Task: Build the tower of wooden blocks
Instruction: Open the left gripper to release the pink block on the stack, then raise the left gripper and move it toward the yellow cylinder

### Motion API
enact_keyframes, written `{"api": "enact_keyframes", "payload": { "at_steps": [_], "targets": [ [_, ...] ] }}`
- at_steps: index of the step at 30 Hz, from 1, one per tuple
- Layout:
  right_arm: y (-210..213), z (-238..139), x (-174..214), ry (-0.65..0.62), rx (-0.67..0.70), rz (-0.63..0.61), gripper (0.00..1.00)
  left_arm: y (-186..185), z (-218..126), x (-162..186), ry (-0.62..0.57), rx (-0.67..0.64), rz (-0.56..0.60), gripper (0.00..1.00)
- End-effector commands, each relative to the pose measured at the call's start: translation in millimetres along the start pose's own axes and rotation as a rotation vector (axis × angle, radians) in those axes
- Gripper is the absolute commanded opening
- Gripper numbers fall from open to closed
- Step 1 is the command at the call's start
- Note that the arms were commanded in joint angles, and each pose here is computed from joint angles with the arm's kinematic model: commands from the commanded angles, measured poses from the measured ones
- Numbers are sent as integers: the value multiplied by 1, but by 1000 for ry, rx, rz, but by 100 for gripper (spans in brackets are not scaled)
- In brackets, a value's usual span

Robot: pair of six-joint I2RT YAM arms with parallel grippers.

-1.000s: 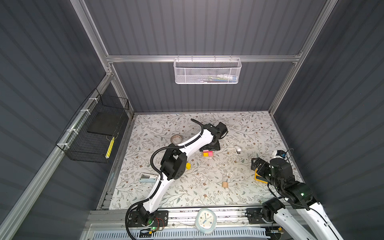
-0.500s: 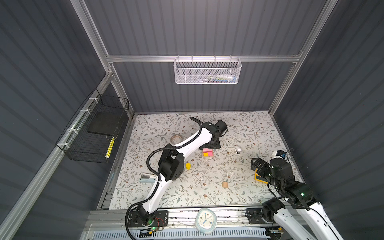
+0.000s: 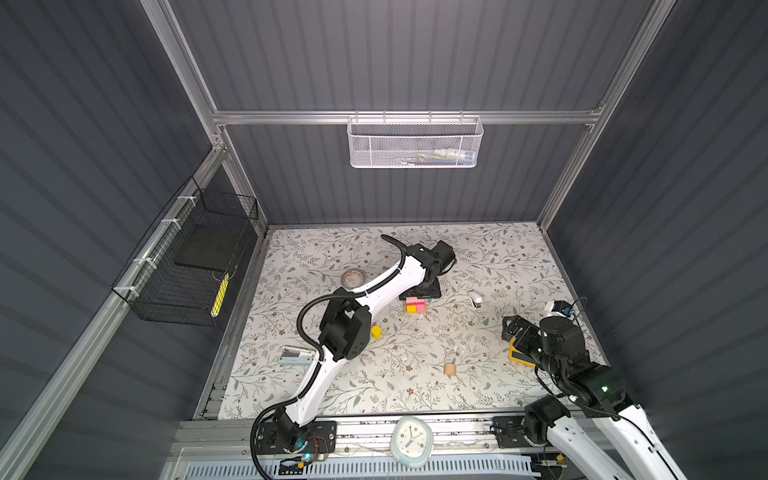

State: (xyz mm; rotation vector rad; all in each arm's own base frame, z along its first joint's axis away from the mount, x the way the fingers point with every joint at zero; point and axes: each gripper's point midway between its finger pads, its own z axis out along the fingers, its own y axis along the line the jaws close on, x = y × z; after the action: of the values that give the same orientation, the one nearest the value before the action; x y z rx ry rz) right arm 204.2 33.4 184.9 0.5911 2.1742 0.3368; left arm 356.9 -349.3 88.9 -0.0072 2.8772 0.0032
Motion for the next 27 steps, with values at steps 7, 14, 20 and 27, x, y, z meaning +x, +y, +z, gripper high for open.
{"api": "enact_keyframes", "payload": {
  "at_steps": [7,14,20,27],
  "targets": [
    [-4,2,2,0,15,3,99,1,6,3,23,-20,14,75],
    [-5,2,3,3,19,2,99,1,8,4,24,-21,13,71],
    [-6,2,4,3,21,3,99,1,8,3,22,-17,13,69],
    [-6,2,4,3,21,5,99,0,9,4,25,-18,16,67]
  ]
}}
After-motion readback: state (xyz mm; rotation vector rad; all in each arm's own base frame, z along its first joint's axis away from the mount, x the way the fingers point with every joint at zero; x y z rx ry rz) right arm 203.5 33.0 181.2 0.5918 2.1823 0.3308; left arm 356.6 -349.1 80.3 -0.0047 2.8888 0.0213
